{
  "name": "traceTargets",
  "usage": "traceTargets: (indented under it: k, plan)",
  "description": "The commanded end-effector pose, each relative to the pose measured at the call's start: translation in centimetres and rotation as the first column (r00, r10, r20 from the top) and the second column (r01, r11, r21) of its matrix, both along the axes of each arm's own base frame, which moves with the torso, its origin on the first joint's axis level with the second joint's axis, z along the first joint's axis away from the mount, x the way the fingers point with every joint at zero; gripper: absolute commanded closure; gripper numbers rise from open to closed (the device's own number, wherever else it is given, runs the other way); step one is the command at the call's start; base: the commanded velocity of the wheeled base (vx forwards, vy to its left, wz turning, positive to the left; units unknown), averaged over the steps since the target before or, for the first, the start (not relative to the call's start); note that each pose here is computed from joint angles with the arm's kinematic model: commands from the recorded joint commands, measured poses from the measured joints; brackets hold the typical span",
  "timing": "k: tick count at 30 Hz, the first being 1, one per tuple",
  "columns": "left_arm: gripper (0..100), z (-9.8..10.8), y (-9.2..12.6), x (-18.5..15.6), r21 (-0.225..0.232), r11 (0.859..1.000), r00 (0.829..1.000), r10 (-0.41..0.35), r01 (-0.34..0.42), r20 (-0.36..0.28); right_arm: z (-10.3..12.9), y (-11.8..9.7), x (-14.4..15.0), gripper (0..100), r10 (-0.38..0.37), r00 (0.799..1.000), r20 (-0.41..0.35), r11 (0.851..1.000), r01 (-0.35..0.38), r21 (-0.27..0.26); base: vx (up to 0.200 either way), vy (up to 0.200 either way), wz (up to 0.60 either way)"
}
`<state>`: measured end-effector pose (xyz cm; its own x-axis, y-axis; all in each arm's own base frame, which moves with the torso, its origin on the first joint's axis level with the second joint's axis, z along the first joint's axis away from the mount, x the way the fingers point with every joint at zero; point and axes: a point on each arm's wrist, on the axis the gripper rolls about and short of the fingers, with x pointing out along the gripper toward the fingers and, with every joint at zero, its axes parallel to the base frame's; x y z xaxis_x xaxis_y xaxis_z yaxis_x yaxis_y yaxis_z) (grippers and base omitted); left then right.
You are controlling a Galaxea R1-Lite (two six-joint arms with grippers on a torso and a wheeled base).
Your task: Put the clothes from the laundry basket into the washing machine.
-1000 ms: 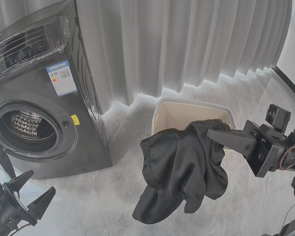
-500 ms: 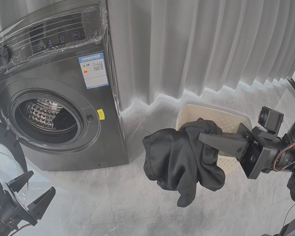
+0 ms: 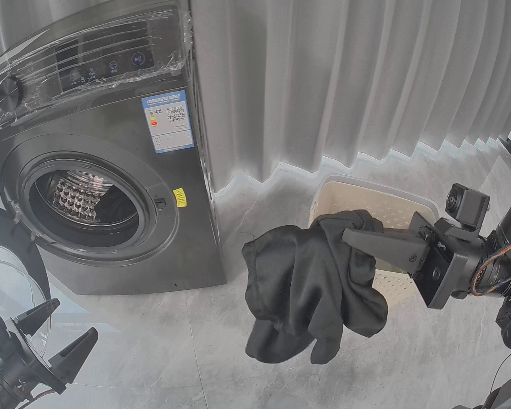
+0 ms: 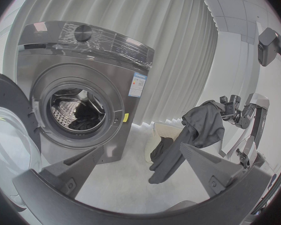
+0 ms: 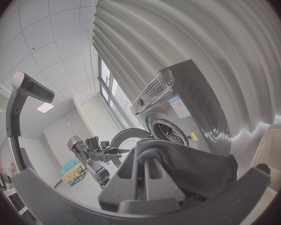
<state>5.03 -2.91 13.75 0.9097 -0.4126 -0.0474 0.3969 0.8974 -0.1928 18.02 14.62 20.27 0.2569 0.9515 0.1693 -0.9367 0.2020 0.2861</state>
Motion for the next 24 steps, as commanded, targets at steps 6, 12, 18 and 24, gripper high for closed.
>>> traceTargets:
  k: [6,12,18,24]
  plan:
    - [0,-0.58,0.06,-0.15,0.012,1.000,1.000,-0.014,0.014,-0.021,-0.12,0.02,0.02,100,-0.001,1.000,-0.005,1.000,0.001,-0.003,0.000,0.000,0.00]
    - [0,-0.58,0.06,-0.15,0.012,1.000,1.000,-0.014,0.014,-0.021,-0.39,0.00,0.29,100,-0.009,1.000,-0.010,1.000,0.009,-0.010,0.000,0.000,0.30]
    - [0,-0.57,0.07,-0.17,0.011,1.000,1.000,-0.016,0.016,-0.020,-0.28,0.11,0.14,100,0.000,1.000,-0.007,1.000,0.000,-0.007,0.000,0.000,0.30]
    - [0,-0.57,0.07,-0.17,0.013,1.000,1.000,-0.014,0.014,-0.019,-0.28,0.14,0.12,100,0.002,1.000,-0.008,1.000,-0.002,-0.007,0.000,0.000,0.00]
